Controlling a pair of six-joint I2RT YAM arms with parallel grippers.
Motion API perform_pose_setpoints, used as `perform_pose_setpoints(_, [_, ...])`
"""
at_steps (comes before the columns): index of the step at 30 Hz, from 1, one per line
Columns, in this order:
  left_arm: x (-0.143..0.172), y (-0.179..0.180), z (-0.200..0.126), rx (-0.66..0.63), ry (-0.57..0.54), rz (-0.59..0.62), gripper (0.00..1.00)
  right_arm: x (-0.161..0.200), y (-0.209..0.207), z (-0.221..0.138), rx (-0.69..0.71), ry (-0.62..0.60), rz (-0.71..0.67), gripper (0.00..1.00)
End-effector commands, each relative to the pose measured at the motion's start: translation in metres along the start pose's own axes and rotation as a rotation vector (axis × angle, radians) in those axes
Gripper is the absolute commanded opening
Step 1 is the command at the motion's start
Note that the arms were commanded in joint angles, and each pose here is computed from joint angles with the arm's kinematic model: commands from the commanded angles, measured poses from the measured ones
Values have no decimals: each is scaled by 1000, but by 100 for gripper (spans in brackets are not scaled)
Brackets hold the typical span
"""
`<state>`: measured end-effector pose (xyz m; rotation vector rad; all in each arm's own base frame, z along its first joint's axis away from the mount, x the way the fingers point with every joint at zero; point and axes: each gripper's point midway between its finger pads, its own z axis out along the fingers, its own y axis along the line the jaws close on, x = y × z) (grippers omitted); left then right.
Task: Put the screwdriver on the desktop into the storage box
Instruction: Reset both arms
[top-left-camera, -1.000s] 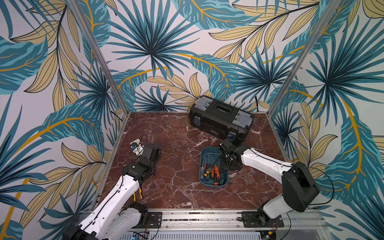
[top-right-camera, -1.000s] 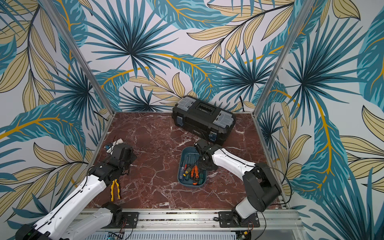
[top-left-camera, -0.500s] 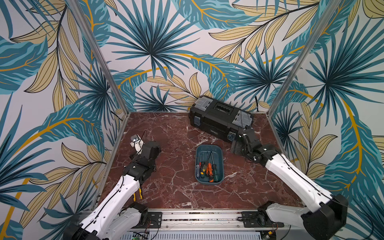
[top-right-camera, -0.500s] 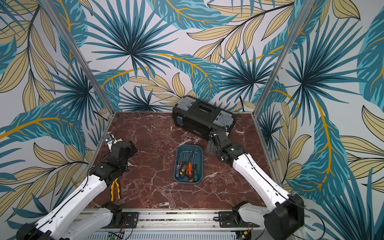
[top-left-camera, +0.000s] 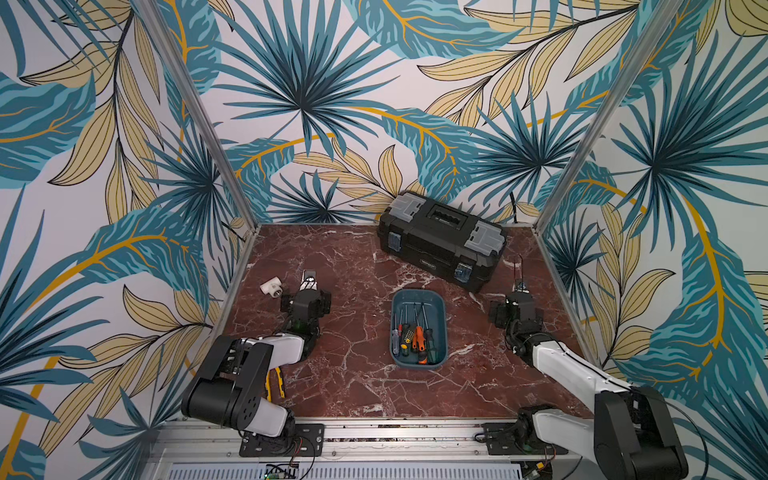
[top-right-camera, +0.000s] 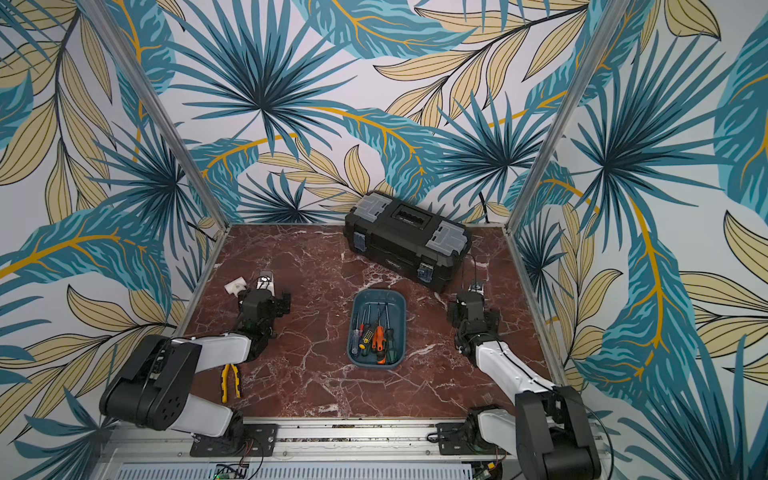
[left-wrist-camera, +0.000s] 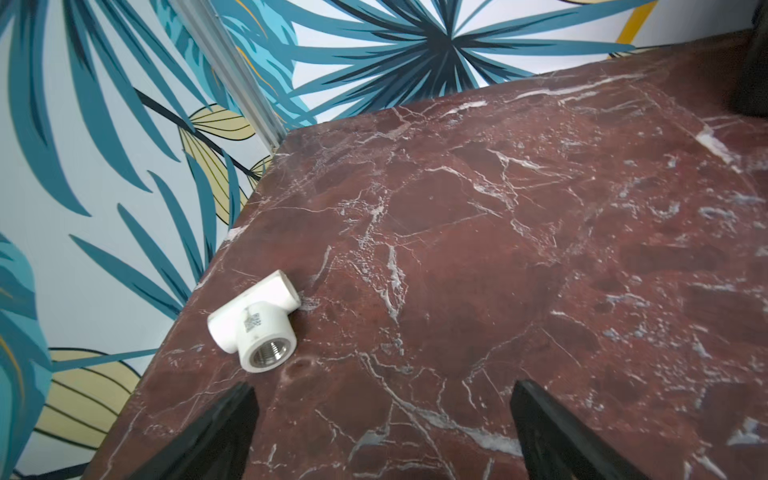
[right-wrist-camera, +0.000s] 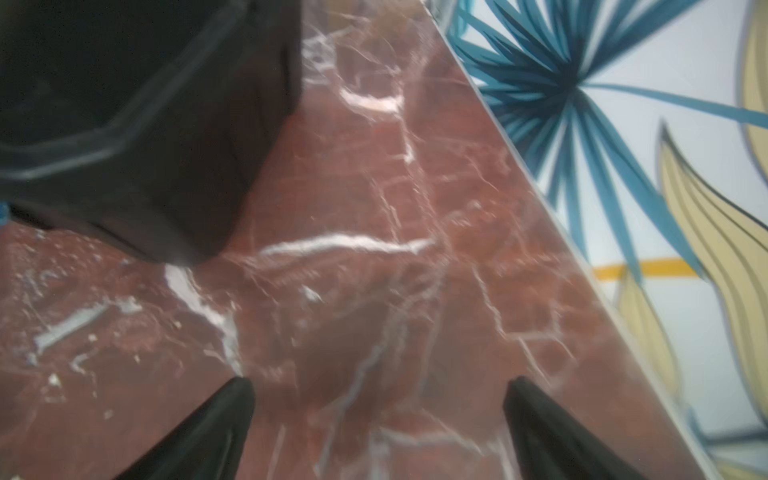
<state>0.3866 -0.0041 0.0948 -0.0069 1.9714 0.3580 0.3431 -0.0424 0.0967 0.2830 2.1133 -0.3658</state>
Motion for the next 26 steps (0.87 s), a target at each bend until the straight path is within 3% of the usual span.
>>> perform_pose_setpoints(1, [-36,2,-3,46,-146,-41,100,-56,15,7,-85,-282,105,99])
perform_pose_setpoints(4, [-23,1,1,105,-172,-82,100,-43,45,25,-212,-257,30,99])
perform_pose_setpoints(5, [-30,3,2,89,-229,-80,100,-40,42,23,-206,-283,38,100])
perform_pose_setpoints(7, [-25,3,4,101,-128,-88,100,-38,37,22,-185,-291,56,100])
perform_pose_setpoints(10, [-27,4,3,93,-198,-90,100,-39,29,28,-143,-260,87,100])
perform_pose_setpoints(13, [-23,3,6,107,-122,-88,100,-39,29,28,-144,-260,88,99])
perform_pose_setpoints(26, [-24,3,9,155,-122,-104,100,-40,28,26,-142,-266,88,100])
